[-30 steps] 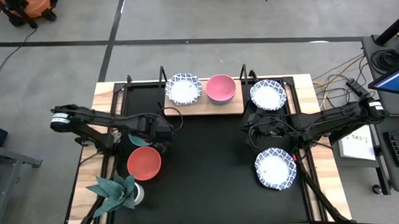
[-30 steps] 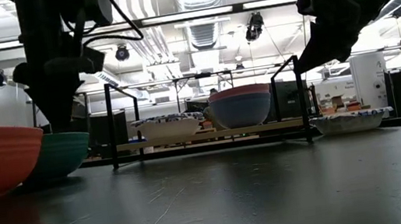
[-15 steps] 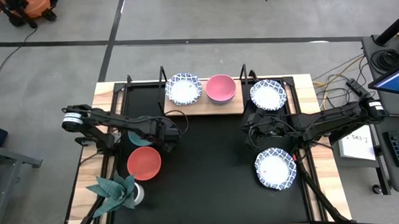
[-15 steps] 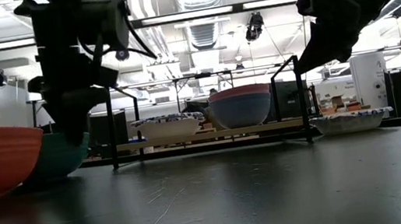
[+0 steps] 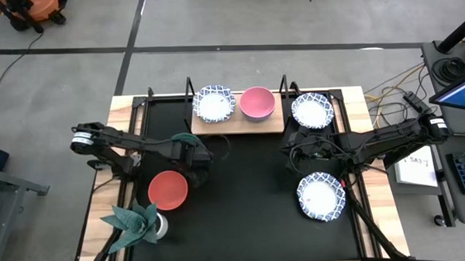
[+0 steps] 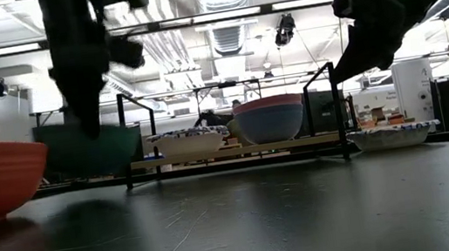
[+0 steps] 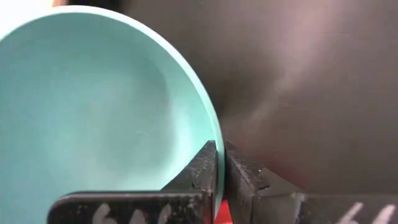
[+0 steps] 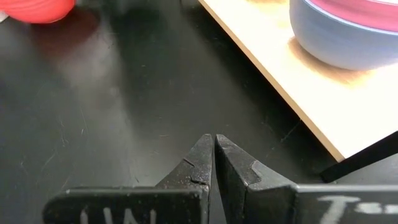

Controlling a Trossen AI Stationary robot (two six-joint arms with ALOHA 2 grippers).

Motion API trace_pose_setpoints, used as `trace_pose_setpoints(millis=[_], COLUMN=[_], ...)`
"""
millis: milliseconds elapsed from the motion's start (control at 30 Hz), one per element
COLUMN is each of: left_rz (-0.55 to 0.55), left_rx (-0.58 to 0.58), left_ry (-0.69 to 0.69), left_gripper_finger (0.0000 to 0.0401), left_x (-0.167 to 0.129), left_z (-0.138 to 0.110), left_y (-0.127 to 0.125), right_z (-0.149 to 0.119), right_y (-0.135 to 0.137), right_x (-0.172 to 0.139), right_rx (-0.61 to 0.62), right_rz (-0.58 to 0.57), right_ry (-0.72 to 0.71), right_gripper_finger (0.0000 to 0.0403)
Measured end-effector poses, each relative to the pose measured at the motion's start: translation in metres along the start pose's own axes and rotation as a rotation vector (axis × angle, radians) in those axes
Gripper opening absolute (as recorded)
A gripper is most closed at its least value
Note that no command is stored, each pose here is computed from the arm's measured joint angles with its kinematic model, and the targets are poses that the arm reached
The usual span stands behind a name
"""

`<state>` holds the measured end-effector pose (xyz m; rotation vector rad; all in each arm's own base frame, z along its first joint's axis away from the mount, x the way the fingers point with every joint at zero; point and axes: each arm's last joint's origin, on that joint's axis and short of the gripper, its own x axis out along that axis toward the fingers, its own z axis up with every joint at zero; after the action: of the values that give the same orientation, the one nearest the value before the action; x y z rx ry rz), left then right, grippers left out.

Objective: Place and stack bowls onto a shelf
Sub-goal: Stack the green bowl on the top of the pink bowl on the shelf

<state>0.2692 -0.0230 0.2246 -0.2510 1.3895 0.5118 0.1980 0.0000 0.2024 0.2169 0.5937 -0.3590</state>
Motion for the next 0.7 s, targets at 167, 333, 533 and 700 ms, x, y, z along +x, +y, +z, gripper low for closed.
trace_pose_setpoints(millis=[167,333,533,700], left_rz=[-0.057,-0.017,0.128,0.149], left_rx=[0.345,0.612,0.719,0.61], left_ry=[-0.175,-0.477,-0.751,-0.934], left_gripper_finger=[0.0001,0.0001,0.0001,0.0], left_x=[-0.035,-0.059,-0.069,-0.071], left_z=[0.012,0.039,0.08,0.116], left_y=[-0.022,-0.031,-0.012,0.019], right_z=[-0.001,-0.002,-0.003,-0.003], right_y=[0.0,-0.001,0.002,0.003], right_x=[0.0,0.0,-0.001,-0.001], right_rx=[-0.009,-0.013,-0.018,-0.017], right_rz=[-0.001,-0.006,0.019,0.023], right_ry=[0.006,0.019,0.032,0.029], right_gripper_finger=[0.0009,0.0009,0.0009,0.0009])
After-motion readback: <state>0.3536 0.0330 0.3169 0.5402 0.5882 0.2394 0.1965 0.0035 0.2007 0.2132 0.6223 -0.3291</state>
